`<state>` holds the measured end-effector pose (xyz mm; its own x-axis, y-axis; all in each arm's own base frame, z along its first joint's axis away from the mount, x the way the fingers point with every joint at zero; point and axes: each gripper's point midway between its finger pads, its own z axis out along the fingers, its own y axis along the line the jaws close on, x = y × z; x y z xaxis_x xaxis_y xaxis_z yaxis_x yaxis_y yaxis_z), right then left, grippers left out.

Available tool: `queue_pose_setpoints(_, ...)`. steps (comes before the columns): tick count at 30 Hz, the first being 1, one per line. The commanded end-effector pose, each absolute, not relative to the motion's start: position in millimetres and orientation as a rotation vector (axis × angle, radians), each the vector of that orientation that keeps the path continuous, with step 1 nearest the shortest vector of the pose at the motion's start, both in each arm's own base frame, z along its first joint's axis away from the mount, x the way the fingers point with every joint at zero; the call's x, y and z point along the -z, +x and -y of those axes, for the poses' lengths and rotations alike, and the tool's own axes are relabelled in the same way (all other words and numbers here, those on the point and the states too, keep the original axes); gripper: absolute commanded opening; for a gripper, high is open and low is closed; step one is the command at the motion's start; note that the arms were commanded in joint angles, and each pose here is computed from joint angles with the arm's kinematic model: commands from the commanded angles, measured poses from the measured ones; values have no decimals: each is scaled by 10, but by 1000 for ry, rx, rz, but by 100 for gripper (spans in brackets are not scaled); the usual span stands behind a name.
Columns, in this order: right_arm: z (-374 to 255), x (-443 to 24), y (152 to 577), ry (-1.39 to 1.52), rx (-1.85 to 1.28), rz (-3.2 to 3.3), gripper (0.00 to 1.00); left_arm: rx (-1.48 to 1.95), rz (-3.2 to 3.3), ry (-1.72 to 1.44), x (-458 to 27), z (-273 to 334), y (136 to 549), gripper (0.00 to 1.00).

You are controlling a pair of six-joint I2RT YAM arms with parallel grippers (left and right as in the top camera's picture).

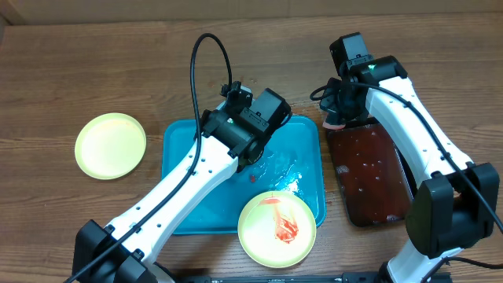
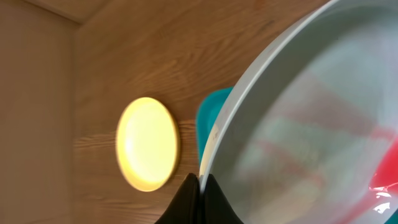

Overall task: Clean dirty plates on tray and stack at the side
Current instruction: 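Lift the white plate with the left gripper and carry it leftward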

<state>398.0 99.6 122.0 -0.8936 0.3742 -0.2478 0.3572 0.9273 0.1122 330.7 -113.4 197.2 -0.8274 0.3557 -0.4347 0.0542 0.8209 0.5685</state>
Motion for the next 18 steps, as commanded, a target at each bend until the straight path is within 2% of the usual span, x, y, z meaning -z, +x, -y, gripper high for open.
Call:
queue_pose_setpoints(1, -998, -1404, 4054, 535, -125, -2771, 4, -834, -2315, 227, -2317, 1058, 3326, 4)
queue_pose_setpoints(18, -999, -1404, 4056, 535, -126, -2770, 4, -1073, -1963, 346, -2850, 1321, 3232, 4)
